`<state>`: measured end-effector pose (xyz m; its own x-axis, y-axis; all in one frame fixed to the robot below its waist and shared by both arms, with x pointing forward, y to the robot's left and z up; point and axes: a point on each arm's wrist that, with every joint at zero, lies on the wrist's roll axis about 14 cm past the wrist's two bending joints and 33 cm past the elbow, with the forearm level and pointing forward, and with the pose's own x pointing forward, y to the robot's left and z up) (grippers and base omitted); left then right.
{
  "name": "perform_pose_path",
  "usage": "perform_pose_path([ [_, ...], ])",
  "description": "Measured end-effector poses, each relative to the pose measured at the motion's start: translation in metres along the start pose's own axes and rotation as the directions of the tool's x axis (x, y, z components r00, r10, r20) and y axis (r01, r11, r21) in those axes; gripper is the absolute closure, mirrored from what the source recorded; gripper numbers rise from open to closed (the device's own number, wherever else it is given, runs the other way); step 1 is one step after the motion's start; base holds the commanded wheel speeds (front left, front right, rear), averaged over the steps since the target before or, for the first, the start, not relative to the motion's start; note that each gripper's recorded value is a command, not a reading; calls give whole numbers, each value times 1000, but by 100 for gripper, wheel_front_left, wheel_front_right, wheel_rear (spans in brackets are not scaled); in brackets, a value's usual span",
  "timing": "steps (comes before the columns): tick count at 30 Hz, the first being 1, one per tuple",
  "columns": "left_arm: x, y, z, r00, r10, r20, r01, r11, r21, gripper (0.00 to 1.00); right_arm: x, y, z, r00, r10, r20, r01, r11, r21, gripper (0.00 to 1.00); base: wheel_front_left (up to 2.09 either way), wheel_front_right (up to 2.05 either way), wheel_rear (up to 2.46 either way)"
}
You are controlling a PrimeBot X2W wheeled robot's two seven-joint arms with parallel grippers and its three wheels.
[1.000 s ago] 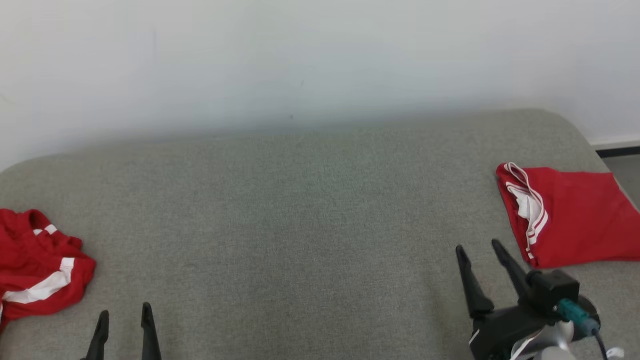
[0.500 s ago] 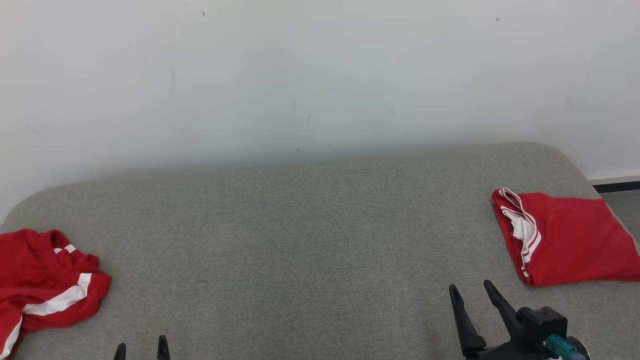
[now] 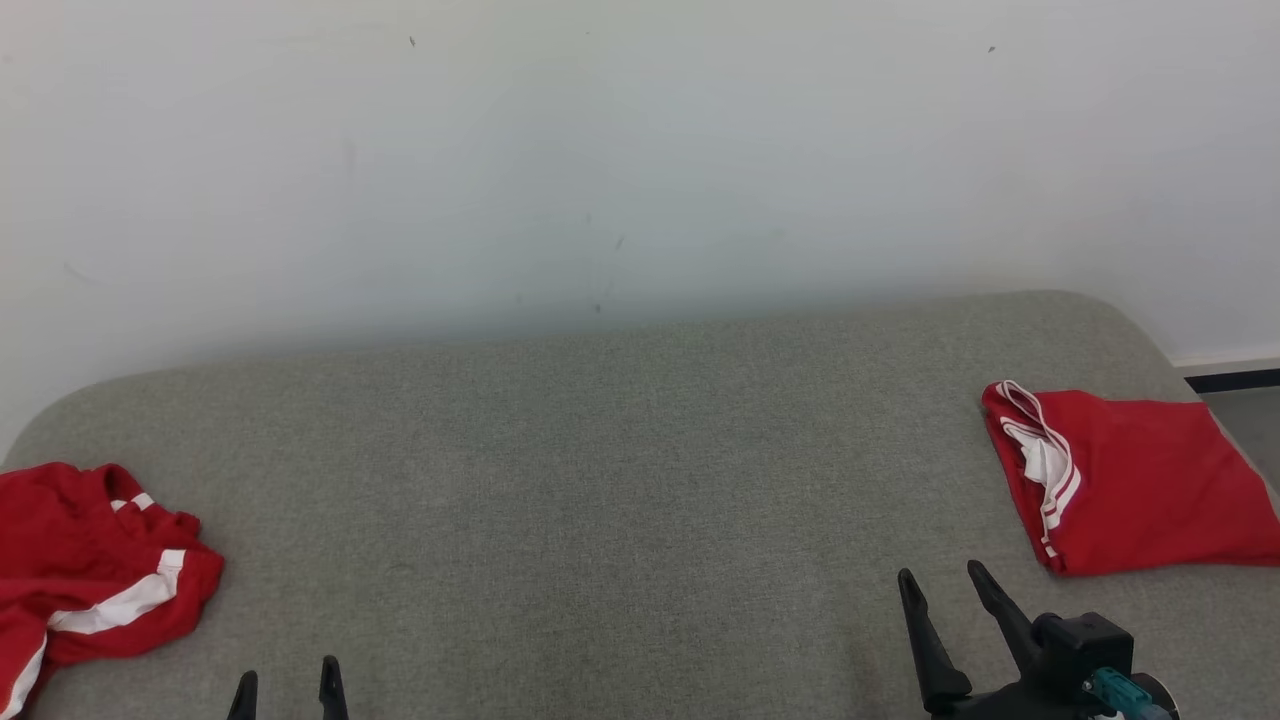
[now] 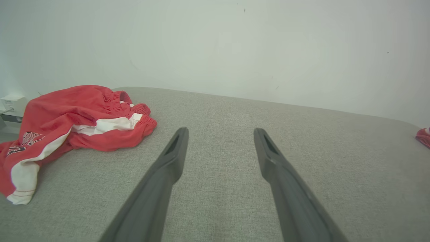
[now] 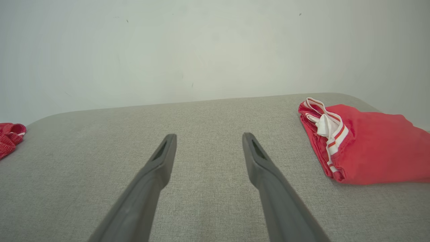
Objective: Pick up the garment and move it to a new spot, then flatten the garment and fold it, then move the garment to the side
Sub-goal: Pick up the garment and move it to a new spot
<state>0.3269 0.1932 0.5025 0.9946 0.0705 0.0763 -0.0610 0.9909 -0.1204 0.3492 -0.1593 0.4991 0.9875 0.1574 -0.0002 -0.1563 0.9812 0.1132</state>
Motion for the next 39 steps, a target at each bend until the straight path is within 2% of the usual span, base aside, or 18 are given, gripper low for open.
perform_pose_path([
  [13, 0, 7, 3, 1000, 23, 11, -23, 1000, 1, 0, 4, 3, -6, 1000, 11, -17, -11, 1000, 2, 0, 0, 0, 0],
  [23, -24, 50, 8, 989, 148, 27, -148, 989, 19, 0, 22, 42, -13, 991, 125, -40, -125, 992, 3, 0, 0, 0, 0],
  [31, -58, 97, 12, 957, 288, 42, -289, 957, 34, 0, 39, 90, -18, 964, 259, -54, -259, 966, 9, 0, 0, 0, 0],
  [39, -99, 136, 15, 905, 423, 54, -425, 904, 41, 0, 48, 136, -28, 923, 377, -83, -376, 926, 17, 0, 0, 0, 0],
])
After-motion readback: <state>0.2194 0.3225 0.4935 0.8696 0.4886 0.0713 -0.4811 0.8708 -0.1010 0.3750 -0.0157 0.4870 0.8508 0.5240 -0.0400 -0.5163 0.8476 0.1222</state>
